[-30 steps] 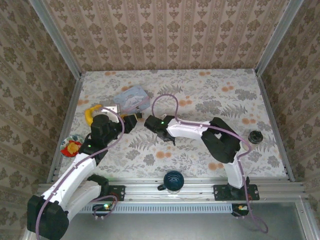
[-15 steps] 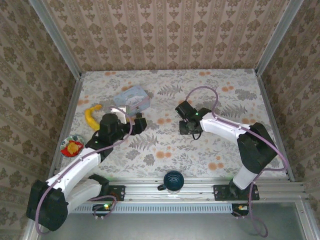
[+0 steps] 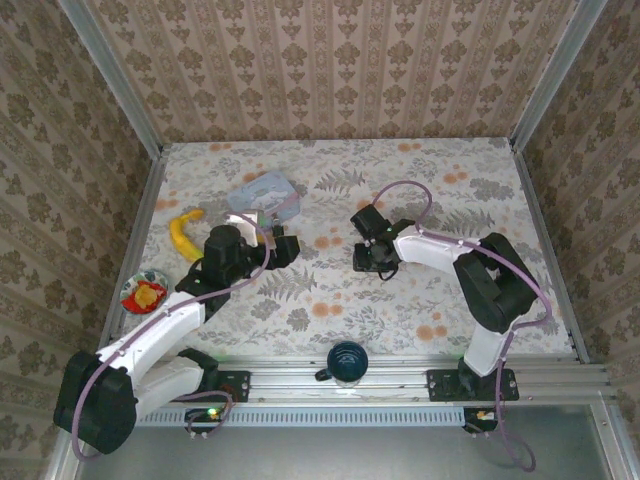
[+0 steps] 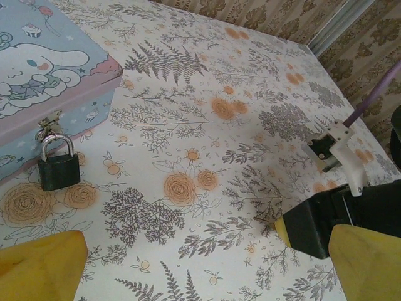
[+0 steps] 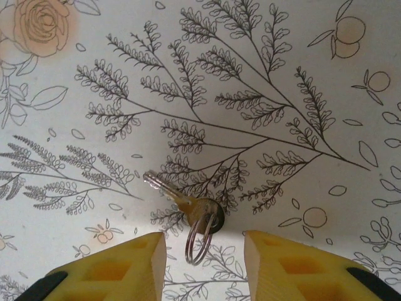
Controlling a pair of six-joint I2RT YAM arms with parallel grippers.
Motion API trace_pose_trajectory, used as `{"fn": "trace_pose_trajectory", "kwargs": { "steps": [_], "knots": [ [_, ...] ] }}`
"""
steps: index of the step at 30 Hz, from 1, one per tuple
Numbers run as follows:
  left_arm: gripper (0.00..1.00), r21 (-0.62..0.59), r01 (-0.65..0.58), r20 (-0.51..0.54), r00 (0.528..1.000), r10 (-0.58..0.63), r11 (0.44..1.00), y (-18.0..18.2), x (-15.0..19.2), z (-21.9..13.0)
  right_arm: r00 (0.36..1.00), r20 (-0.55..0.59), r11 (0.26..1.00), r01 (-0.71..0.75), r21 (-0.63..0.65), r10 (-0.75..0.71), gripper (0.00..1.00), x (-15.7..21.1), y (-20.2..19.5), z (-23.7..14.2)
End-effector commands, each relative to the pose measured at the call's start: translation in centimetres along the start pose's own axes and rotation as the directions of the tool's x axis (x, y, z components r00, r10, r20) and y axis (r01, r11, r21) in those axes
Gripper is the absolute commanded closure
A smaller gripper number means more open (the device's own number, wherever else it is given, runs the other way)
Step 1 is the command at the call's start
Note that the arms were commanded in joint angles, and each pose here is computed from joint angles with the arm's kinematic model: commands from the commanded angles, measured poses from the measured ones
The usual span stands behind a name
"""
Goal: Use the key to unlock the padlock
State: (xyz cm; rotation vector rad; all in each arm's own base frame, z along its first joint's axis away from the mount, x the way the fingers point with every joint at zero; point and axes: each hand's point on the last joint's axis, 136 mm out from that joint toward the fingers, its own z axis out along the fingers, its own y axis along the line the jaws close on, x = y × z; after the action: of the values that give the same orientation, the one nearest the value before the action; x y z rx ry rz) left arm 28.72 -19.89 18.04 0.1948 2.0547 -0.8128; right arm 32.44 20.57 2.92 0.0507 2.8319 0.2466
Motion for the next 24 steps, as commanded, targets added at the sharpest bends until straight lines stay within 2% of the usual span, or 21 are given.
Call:
{"fn": "trace_pose_trajectory", "kwargs": {
  "steps": [1, 8, 15, 20, 24],
  "knots": [
    [0.0, 0.01, -0.014, 0.04, 0.999, 0.013, 1.0, -0.7, -1.4, -0.1, 1.0, 0.002, 1.0, -0.03, 0.006, 0.03, 0.62, -0.3, -0.3, 0.6],
    [0.0, 0.01, -0.014, 0.043, 0.999, 0.013, 1.0, -0.6, -1.4, -0.1, 0.999, -0.009, 0.999, -0.036, 0.032, 0.037, 0.66, -0.1, -1.0, 1.5],
    [0.0, 0.001, -0.009, 0.043, 0.999, 0.009, 1.0, -0.4, -1.3, -0.1, 1.0, -0.014, 0.999, -0.024, 0.022, 0.025, 0.82, 0.2, -1.0, 2.0],
    [0.0, -0.024, 0.006, 0.042, 0.999, -0.005, 1.0, 0.0, -1.3, -0.1, 1.0, -0.015, 1.0, -0.009, 0.007, 0.009, 0.99, 0.3, -0.8, 1.9],
    [0.0, -0.054, 0.046, 0.027, 0.999, -0.045, 0.997, 0.8, -0.9, 0.1, 1.0, -0.01, 1.0, -0.004, -0.002, 0.004, 1.0, 0.3, -0.7, 1.5]
  ]
}}
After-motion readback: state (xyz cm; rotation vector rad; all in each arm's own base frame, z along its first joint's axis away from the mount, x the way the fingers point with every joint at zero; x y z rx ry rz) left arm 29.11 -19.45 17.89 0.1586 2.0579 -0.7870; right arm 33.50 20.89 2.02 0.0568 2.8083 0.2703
